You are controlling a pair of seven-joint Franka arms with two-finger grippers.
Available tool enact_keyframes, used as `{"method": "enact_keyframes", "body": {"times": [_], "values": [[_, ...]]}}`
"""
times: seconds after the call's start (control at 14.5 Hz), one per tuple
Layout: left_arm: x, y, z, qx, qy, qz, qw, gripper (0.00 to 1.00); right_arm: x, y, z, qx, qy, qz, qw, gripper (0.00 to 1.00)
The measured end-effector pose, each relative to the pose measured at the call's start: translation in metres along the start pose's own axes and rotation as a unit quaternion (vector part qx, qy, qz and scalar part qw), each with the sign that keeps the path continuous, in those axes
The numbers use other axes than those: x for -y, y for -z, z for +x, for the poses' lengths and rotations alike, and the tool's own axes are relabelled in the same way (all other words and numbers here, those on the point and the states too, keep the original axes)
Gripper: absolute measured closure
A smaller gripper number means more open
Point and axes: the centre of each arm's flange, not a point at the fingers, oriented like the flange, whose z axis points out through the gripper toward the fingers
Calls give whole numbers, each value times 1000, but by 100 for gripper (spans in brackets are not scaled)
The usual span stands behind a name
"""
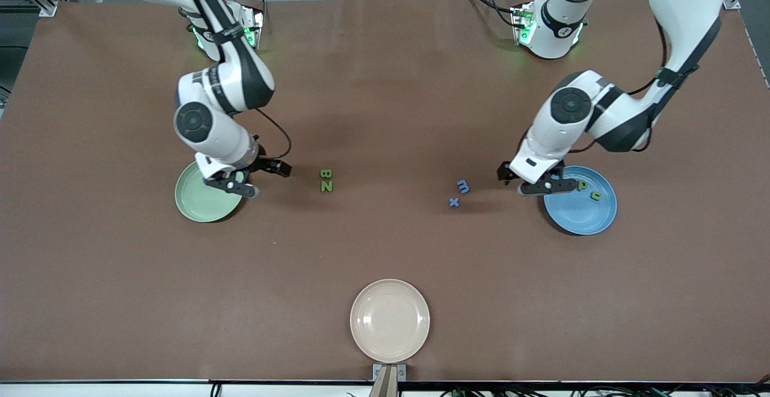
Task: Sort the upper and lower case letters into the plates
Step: 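Grasp the blue E with the left gripper while the right gripper grasps the green B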
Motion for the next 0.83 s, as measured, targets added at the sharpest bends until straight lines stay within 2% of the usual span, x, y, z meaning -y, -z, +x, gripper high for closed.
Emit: {"method": "enact_keyframes", "body": {"times": [0.21, 0.35, 0.55, 0.83], "values": [[-46, -13, -12, 24, 99, -21, 995, 0, 39, -17, -18, -1, 38, -7, 999, 0], [-68, -34, -17, 33, 136, -12, 990, 0, 64, -33, -28, -11, 61, -7, 998, 1], [-93, -60, -27, 32, 166, 9, 985, 0, 84, -58, -38, -24, 82, -7, 996, 3], [-98, -67, -28, 32, 172, 12, 985, 0, 102, -77, -52, -35, 103, -6, 994, 3]]}}
